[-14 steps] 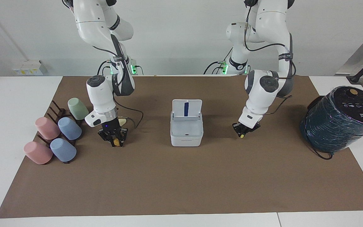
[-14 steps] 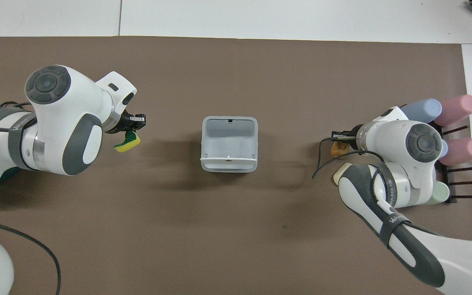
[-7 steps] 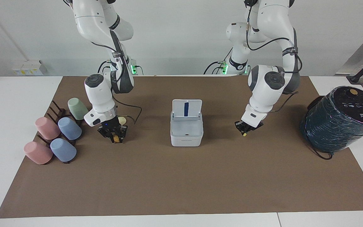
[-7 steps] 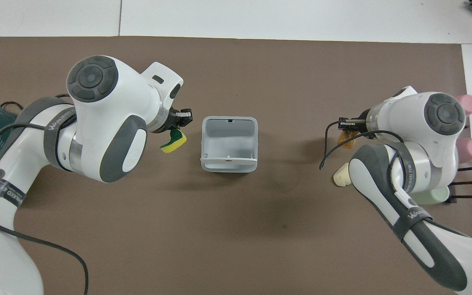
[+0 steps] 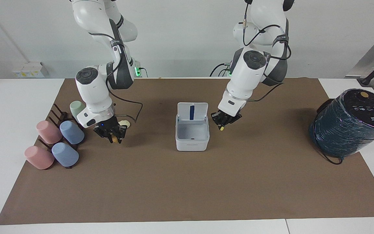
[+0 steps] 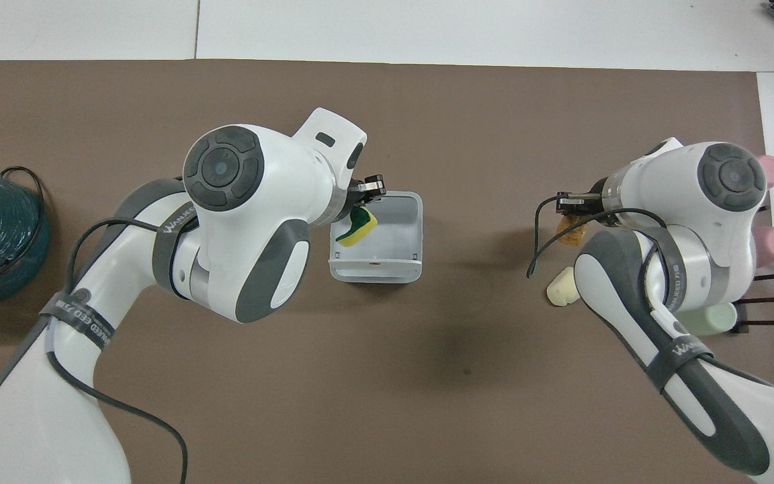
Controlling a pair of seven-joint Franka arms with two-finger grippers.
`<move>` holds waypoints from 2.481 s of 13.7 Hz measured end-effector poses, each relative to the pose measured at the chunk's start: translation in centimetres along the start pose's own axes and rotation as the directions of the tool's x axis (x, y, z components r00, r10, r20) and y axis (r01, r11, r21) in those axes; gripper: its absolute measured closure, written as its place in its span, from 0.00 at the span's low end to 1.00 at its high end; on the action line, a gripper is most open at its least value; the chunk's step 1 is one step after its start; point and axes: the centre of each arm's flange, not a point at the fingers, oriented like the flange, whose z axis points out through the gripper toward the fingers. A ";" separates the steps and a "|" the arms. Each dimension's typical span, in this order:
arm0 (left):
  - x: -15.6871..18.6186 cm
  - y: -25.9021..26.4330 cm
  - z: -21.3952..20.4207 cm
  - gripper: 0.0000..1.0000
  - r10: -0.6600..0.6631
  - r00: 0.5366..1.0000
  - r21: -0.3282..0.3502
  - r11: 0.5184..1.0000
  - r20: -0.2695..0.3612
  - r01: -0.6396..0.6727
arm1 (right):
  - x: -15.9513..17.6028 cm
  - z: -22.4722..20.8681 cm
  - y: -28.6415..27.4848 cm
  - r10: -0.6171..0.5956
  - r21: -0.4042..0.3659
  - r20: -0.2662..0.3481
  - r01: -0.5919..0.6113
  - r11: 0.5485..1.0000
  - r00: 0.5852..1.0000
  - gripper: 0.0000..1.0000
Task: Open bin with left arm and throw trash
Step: 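Carry the sponge into the bin and open the left gripper, then drop the potato into the bin with the right gripper while the left gripper withdraws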
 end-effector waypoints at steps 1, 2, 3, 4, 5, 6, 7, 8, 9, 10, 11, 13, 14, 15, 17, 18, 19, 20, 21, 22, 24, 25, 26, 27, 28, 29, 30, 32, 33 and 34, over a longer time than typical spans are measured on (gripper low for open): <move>-0.4 0.6 0.8 0.95 0.007 1.000 -0.007 1.000 0.000 -0.007 | 0.0 0.1 0.0 0.000 -0.001 0.003 0.000 1.000 1.000 0.63; -0.7 1.0 1.5 0.95 0.011 1.000 -0.011 1.000 0.000 -0.011 | -0.1 0.1 0.0 0.000 -0.002 0.008 0.000 1.000 1.000 0.63; -0.9 1.2 2.2 0.95 0.013 1.000 -0.014 1.000 0.000 -0.013 | -0.1 0.1 0.0 0.000 -0.002 0.011 0.000 1.000 1.000 0.63; -0.9 1.2 2.9 0.92 0.013 1.000 -0.013 1.000 0.002 -0.013 | 0.0 0.0 0.0 -0.001 -0.002 0.009 0.001 1.000 1.000 0.63; -0.9 1.1 3.4 0.91 0.012 1.000 -0.010 1.000 0.005 -0.012 | 0.1 -0.2 -0.1 -0.001 -0.001 0.006 0.001 1.000 1.000 0.63; -0.9 1.1 3.6 0.85 0.012 1.000 -0.009 1.000 0.007 -0.012 | 0.3 -0.4 -0.3 -0.003 0.000 0.003 0.003 1.000 1.000 0.63; -0.9 1.1 3.6 0.73 0.011 1.000 -0.010 1.000 0.006 -0.011 | 0.4 -0.8 -0.5 -0.007 0.001 0.003 0.007 1.000 1.000 0.63; -0.8 1.2 3.5 0.63 0.012 1.000 -0.012 1.000 0.003 -0.011 | 0.6 -1.1 -0.8 -0.010 0.001 0.003 0.010 1.000 1.000 0.63; -0.7 1.4 3.2 0.50 0.012 1.000 -0.015 1.000 0.001 -0.012 | 0.8 -1.5 -1.0 -0.013 0.002 0.002 0.013 1.000 1.000 0.63; -0.6 1.4 2.9 0.40 0.011 1.000 -0.013 1.000 0.005 -0.011 | 0.9 -1.9 -1.2 -0.015 0.003 -0.001 0.015 1.000 1.000 0.63; -0.5 1.4 2.7 0.27 0.010 1.000 -0.002 1.000 0.019 -0.010 | 1.1 -2.2 -1.2 -0.016 0.003 -0.001 0.016 1.000 1.000 0.63; -0.2 1.5 1.3 0.09 0.008 0.998 0.033 0.999 0.068 -0.011 | 1.4 -3.4 -2.0 -0.027 0.000 0.020 0.027 1.000 0.999 0.63; 0.3 1.4 0.0 0.09 0.000 0.995 0.060 0.998 0.102 -0.006 | 1.6 -4.5 -2.8 -0.036 -0.001 0.030 0.036 0.999 0.999 0.63; 1.6 0.4 -2.0 0.09 -0.023 0.991 0.092 0.996 0.131 0.012 | 1.8 -5.8 -3.6 -0.033 -0.001 0.036 0.033 0.999 0.999 0.63; 5.0 -3.7 -6.0 0.09 -0.068 0.983 0.150 0.988 0.169 0.043 | 2.1 -8.0 -5.2 -0.024 0.001 0.036 0.024 1.000 0.999 0.63; 6.5 -6.2 -7.6 0.08 -0.061 0.981 0.180 0.983 0.183 0.028 | 2.1 -8.7 -6.3 -0.012 0.005 0.027 0.012 1.000 1.000 0.63; 7.5 -8.0 -8.7 0.07 -0.044 0.982 0.203 0.979 0.184 0.006 | 1.9 -9.1 -7.7 0.006 0.009 0.020 -0.006 1.000 1.000 0.63; 8.4 -9.5 -9.8 0.06 -0.021 0.984 0.213 0.977 0.178 -0.018 | 1.5 -9.4 -9.3 0.030 0.015 0.014 -0.030 0.999 0.999 0.63; 9.2 -10.8 -11.5 0.03 0.003 0.986 0.212 0.976 0.164 -0.038 | 0.9 -9.6 -11.3 0.055 0.022 0.008 -0.055 0.998 0.998 0.63; 9.7 -12.2 -13.5 0.01 0.028 0.988 0.206 0.977 0.150 -0.059 | 0.4 -9.7 -13.1 0.076 0.032 -0.003 -0.076 0.997 0.997 0.63; 10.2 -15.7 -18.3 0.00 0.071 0.987 0.199 0.975 0.142 -0.099 | -0.4 -9.6 -16.2 0.117 0.061 -0.029 -0.115 0.991 0.993 0.63; 10.2 -17.4 -20.4 0.00 0.083 0.986 0.199 0.974 0.142 -0.110 | -0.5 -9.4 -17.3 0.138 0.075 -0.041 -0.134 0.988 0.990 0.63; 10.1 -18.9 -22.0 0.00 0.089 0.986 0.200 0.973 0.138 -0.115 | -0.5 -8.9 -18.5 0.157 0.090 -0.050 -0.152 0.984 0.986 0.63; 10.0 -20.2 -23.2 0.00 0.093 0.987 0.201 0.972 0.134 -0.119 | -0.3 -8.4 -19.8 0.171 0.099 -0.051 -0.165 0.981 0.984 0.63; 9.9 -21.1 -23.8 0.00 0.103 0.986 0.213 0.968 0.132 -0.130 | -0.1 -7.9 -21.0 0.185 0.108 -0.051 -0.179 0.978 0.981 0.63; 9.7 -21.7 -24.2 0.00 0.117 0.984 0.238 0.960 0.131 -0.146 | 0.1 -7.3 -22.0 0.203 0.117 -0.053 -0.195 0.974 0.978 0.63; 9.5 -21.9 -24.3 0.00 0.130 0.982 0.255 0.953 0.134 -0.161 | 0.4 -6.7 -22.8 0.222 0.129 -0.057 -0.213 0.969 0.973 0.63; 9.1 -21.9 -24.1 0.00 0.141 0.980 0.266 0.948 0.142 -0.175 | -0.4 -5.7 -25.4 0.237 0.147 -0.055 -0.227 0.963 0.970 0.63; 8.9 -21.9 -24.0 0.00 0.142 0.979 0.267 0.947 0.147 -0.178 | -1.1 -5.5 -26.7 0.238 0.150 -0.050 -0.228 0.962 0.970 0.63; 8.8 -21.8 -23.9 0.00 0.144 0.978 0.267 0.947 0.151 -0.180 | -1.8 -5.2 -27.8 0.231 0.151 -0.045 -0.222 0.963 0.972 0.63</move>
